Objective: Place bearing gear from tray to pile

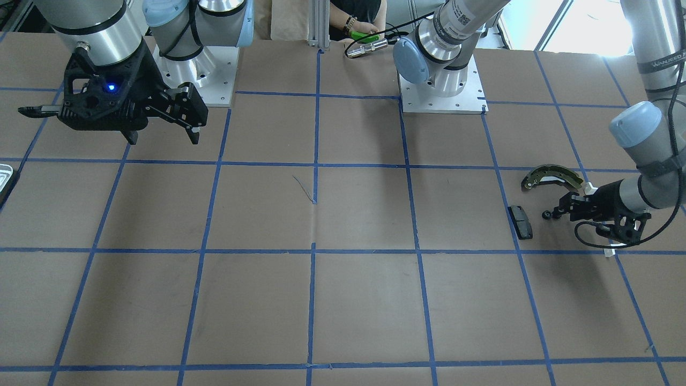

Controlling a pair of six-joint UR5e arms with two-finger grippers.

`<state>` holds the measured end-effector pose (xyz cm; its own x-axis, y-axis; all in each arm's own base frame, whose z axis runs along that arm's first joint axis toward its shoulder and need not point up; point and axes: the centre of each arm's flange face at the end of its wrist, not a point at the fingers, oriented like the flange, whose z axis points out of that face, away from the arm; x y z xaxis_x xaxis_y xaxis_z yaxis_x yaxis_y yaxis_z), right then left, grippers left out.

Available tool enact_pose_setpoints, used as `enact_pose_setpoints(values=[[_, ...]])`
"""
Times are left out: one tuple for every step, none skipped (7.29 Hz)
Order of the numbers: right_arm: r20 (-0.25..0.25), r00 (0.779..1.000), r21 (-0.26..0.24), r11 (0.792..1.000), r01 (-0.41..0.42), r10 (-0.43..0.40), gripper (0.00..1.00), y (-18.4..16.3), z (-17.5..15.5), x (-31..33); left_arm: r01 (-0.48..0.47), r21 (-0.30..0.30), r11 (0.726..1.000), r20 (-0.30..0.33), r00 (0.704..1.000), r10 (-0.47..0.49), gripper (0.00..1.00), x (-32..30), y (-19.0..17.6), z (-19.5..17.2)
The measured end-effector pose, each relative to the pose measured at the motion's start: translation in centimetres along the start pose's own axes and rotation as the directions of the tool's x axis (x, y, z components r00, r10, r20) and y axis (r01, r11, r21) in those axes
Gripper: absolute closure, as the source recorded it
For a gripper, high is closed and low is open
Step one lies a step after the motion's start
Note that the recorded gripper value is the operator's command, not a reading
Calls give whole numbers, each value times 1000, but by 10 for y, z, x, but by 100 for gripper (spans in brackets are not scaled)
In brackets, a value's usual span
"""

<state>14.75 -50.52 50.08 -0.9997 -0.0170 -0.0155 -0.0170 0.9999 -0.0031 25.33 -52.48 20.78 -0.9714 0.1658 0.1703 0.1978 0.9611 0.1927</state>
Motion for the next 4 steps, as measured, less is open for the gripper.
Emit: enact_pose_setpoints(values=[[0,1000,0,1000,0,0,0,0,0,0,33,12,999,23,999,-34,0,18,-15,-26],[0,1000,0,1000,0,0,0,0,0,0,69,22,997,45,997,-70,0,52,-35,-59],[-1,1000,0,1000,0,0,0,0,0,0,97,30,995,65,993,-98,0,98,-52,-95],[0,1000,0,1000,-1,1,0,0,0,0,101,38,994,84,991,-104,0,146,-59,-129]])
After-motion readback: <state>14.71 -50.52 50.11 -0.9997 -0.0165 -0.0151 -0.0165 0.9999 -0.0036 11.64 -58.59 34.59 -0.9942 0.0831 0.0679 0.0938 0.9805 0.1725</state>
